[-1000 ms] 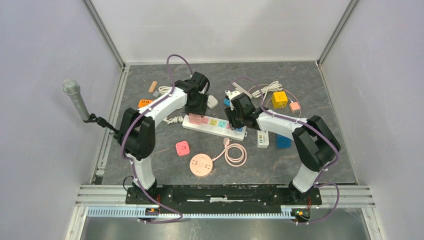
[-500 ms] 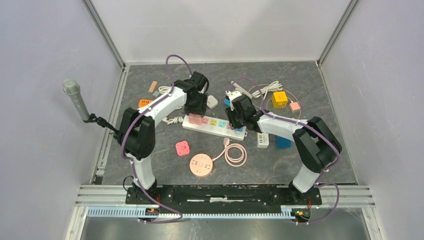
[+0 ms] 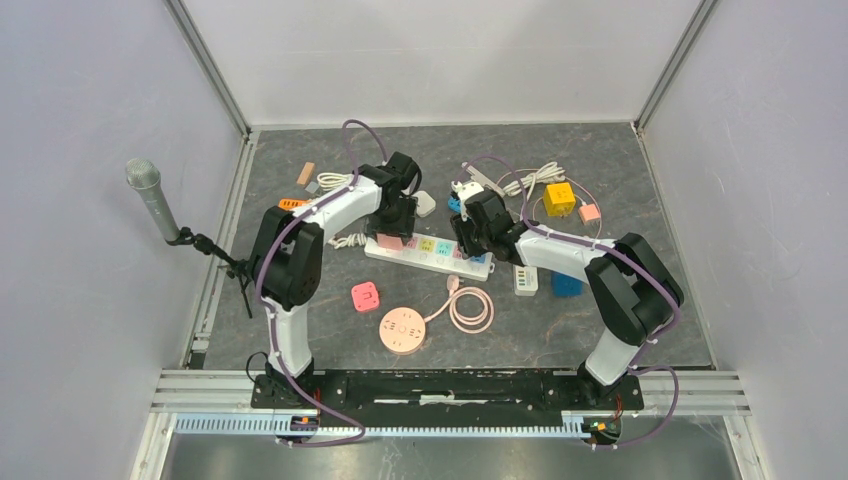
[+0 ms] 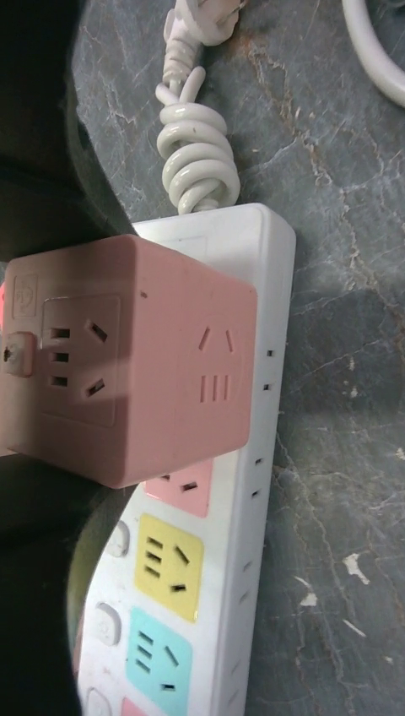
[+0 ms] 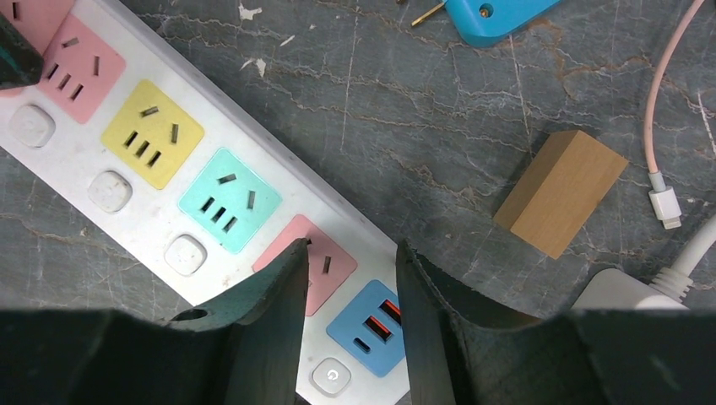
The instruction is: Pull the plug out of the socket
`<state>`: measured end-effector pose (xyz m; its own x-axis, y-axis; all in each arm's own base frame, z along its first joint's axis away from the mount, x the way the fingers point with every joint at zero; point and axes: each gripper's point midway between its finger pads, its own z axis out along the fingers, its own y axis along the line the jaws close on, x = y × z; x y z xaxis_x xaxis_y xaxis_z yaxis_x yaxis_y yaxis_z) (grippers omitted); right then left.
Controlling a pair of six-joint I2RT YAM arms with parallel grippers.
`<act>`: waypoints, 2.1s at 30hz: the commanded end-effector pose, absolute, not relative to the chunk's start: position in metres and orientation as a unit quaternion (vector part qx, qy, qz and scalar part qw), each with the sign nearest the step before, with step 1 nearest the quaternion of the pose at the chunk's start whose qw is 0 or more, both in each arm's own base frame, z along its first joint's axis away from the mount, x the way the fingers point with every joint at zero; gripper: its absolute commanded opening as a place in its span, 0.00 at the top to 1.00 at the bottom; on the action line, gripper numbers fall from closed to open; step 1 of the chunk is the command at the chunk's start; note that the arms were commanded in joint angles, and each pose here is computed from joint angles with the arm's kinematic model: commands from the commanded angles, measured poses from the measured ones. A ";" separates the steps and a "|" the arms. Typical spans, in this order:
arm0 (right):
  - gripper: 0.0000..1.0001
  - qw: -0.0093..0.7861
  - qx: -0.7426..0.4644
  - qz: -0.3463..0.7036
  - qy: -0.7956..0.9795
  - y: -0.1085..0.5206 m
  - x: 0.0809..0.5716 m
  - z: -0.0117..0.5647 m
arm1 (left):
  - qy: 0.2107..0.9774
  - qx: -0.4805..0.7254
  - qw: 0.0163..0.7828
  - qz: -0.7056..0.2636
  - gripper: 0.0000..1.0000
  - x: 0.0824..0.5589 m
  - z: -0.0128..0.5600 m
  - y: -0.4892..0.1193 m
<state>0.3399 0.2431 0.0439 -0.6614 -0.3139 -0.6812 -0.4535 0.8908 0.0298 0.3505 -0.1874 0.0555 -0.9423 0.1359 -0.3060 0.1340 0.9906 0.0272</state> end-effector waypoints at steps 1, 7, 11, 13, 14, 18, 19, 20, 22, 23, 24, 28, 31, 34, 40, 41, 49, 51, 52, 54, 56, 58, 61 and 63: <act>0.53 0.244 -0.247 0.044 0.937 0.206 0.294 -0.012 | 0.988 0.049 0.148 0.003 0.38 0.346 0.055 -0.187; 0.53 0.241 -0.247 0.041 0.938 0.205 0.292 -0.014 | 0.982 0.054 0.179 -0.031 0.56 0.352 0.085 -0.197; 0.54 0.239 -0.253 0.040 0.937 0.204 0.290 -0.016 | 0.978 0.054 0.187 -0.074 0.59 0.353 0.103 -0.211; 0.56 0.237 -0.258 0.040 0.936 0.204 0.289 -0.018 | 0.976 0.057 0.182 -0.107 0.60 0.351 0.108 -0.221; 0.56 0.236 -0.261 0.040 0.935 0.204 0.287 -0.019 | 0.974 0.055 0.181 -0.121 0.60 0.351 0.110 -0.224; 0.56 0.240 -0.278 0.044 0.929 0.207 0.282 -0.022 | 0.972 0.045 0.179 -0.145 0.61 0.351 0.110 -0.229; 0.56 0.243 -0.282 0.044 0.927 0.208 0.282 -0.022 | 0.973 0.043 0.176 -0.146 0.61 0.350 0.108 -0.230; 0.56 0.245 -0.285 0.042 0.926 0.208 0.282 -0.022 | 0.974 0.035 0.173 -0.145 0.62 0.350 0.106 -0.230; 0.56 0.241 -0.289 0.035 0.926 0.208 0.281 -0.024 | 0.976 0.020 0.171 -0.136 0.64 0.350 0.103 -0.229; 0.56 0.240 -0.291 0.031 0.926 0.207 0.281 -0.025 | 0.977 0.017 0.173 -0.120 0.64 0.349 0.101 -0.227; 0.56 0.238 -0.292 0.028 0.926 0.207 0.280 -0.026 | 0.978 0.017 0.178 -0.102 0.64 0.349 0.101 -0.225; 0.56 0.236 -0.294 0.023 0.926 0.205 0.279 -0.027 | 0.982 0.025 0.189 -0.015 0.64 0.352 0.100 -0.207; 0.56 0.235 -0.295 0.020 0.926 0.204 0.279 -0.026 | 0.982 0.053 0.182 -0.007 0.64 0.351 0.101 -0.202; 0.56 0.236 -0.296 0.022 0.926 0.204 0.279 -0.026 | 0.981 0.093 0.162 -0.059 0.64 0.345 0.106 -0.210; 0.56 0.238 -0.292 0.024 0.926 0.205 0.279 -0.025 | 0.978 0.085 0.142 -0.129 0.64 0.342 0.111 -0.219; 0.56 0.239 -0.291 0.024 0.926 0.206 0.280 -0.024 | 0.978 0.079 0.143 -0.126 0.64 0.343 0.110 -0.218; 0.55 0.246 -0.283 0.026 0.927 0.211 0.286 -0.016 | 0.981 0.054 0.166 -0.080 0.65 0.353 0.109 -0.208; 0.54 0.246 -0.282 0.025 0.927 0.211 0.287 -0.017 | 0.981 0.063 0.167 -0.079 0.65 0.351 0.114 -0.207; 0.54 0.246 -0.280 0.023 0.928 0.210 0.288 -0.016 | 0.981 0.067 0.163 -0.076 0.65 0.350 0.116 -0.205; 0.54 0.247 -0.277 0.022 0.928 0.209 0.288 -0.016 | 0.980 0.074 0.169 -0.077 0.65 0.350 0.126 -0.203; 0.54 0.251 -0.275 0.024 0.928 0.211 0.289 -0.014 | 0.977 0.072 0.182 -0.082 0.65 0.352 0.136 -0.200; 0.53 0.254 -0.273 0.028 0.927 0.214 0.292 -0.009 | 0.974 0.069 0.192 -0.096 0.65 0.355 0.147 -0.201; 0.52 0.279 -0.272 0.052 0.919 0.226 0.302 0.011 | 0.970 0.062 0.204 -0.115 0.65 0.362 0.158 -0.201; 0.50 0.302 -0.267 0.072 0.913 0.237 0.313 0.030 | 0.967 0.054 0.214 -0.130 0.65 0.370 0.164 -0.201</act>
